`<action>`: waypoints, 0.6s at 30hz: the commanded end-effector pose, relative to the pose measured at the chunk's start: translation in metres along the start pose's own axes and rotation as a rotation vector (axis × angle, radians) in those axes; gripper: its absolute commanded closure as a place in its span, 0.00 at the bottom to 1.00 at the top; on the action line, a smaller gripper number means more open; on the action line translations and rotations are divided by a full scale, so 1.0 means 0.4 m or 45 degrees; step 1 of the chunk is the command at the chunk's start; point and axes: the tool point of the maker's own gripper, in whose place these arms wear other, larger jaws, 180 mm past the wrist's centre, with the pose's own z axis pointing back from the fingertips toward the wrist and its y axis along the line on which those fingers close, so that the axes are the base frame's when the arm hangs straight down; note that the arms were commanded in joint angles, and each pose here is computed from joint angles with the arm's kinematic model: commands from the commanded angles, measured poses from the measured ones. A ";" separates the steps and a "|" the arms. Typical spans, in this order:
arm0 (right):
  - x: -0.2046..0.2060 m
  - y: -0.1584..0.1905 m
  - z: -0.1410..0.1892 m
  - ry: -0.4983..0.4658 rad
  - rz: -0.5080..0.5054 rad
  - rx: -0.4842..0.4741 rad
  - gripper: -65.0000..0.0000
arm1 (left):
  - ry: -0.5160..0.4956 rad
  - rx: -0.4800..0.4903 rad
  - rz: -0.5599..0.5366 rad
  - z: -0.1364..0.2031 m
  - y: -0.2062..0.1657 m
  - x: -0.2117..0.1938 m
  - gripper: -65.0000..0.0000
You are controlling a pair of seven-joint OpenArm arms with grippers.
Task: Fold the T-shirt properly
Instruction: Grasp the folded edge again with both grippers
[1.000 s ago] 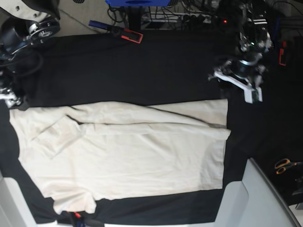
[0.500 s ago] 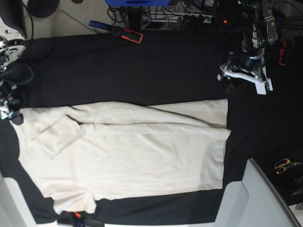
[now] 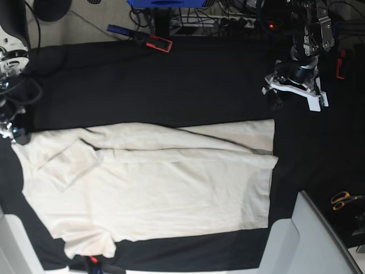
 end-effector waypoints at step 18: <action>0.052 0.021 0.006 -0.057 0.025 0.032 0.99 | -0.108 0.107 0.188 -0.010 0.073 0.037 0.34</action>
